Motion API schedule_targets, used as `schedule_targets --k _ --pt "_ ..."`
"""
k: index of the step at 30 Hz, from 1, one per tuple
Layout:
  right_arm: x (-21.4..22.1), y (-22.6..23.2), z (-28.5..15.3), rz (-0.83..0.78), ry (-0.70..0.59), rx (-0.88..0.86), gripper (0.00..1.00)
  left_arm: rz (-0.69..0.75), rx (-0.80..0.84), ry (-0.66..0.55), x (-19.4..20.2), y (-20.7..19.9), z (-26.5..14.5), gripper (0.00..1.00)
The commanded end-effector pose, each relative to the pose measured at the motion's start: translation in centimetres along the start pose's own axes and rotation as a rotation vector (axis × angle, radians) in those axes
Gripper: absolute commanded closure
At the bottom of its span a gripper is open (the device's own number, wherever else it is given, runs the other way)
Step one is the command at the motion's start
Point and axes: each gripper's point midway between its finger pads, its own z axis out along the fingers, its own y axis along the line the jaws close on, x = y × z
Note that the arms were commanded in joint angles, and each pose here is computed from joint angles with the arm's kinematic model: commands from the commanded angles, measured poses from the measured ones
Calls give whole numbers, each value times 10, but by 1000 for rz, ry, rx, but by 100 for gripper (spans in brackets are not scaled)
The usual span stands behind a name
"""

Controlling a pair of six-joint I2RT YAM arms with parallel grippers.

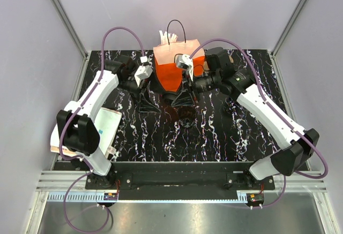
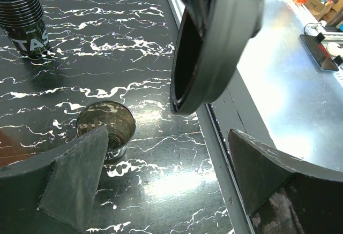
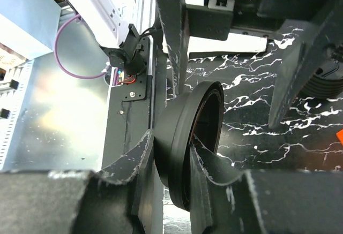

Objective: Pack the takeout coffee

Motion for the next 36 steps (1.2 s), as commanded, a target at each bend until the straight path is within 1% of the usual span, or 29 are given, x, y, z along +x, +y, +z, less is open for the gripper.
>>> schedule_targets --k 1,9,13,16,20,21,23,30,33,34,36 --pt "-13 -1 -4 -9 -61 -25 77 -97 87 -223 -58 -48 5 5" --pt "-7 -11 3 79 -77 -59 77 -80 134 -213 -64 -60 16 9" --pt "-4 -17 6 93 -81 -56 76 -84 139 -212 -65 -60 16 14" --pt "-3 -18 6 102 -83 -57 76 -96 143 -210 -66 -60 17 22" --pt "-1 -20 6 107 -84 -51 76 -107 148 -208 -65 -60 19 35" --pt "-2 -20 6 102 -87 -51 76 -108 150 -208 -66 -60 19 45" --pt "-1 -21 6 106 -86 -48 76 -112 154 -206 -65 -60 20 48" --pt "0 -23 7 105 -85 -43 76 -112 164 -204 -66 -63 22 49" --pt "2 -25 7 105 -82 -36 76 -110 168 -201 -65 -64 23 57" --pt "2 -25 8 106 -82 -36 76 -111 168 -201 -65 -64 23 65" --pt "1 -25 7 105 -83 -33 75 -116 168 -201 -64 -64 24 69"
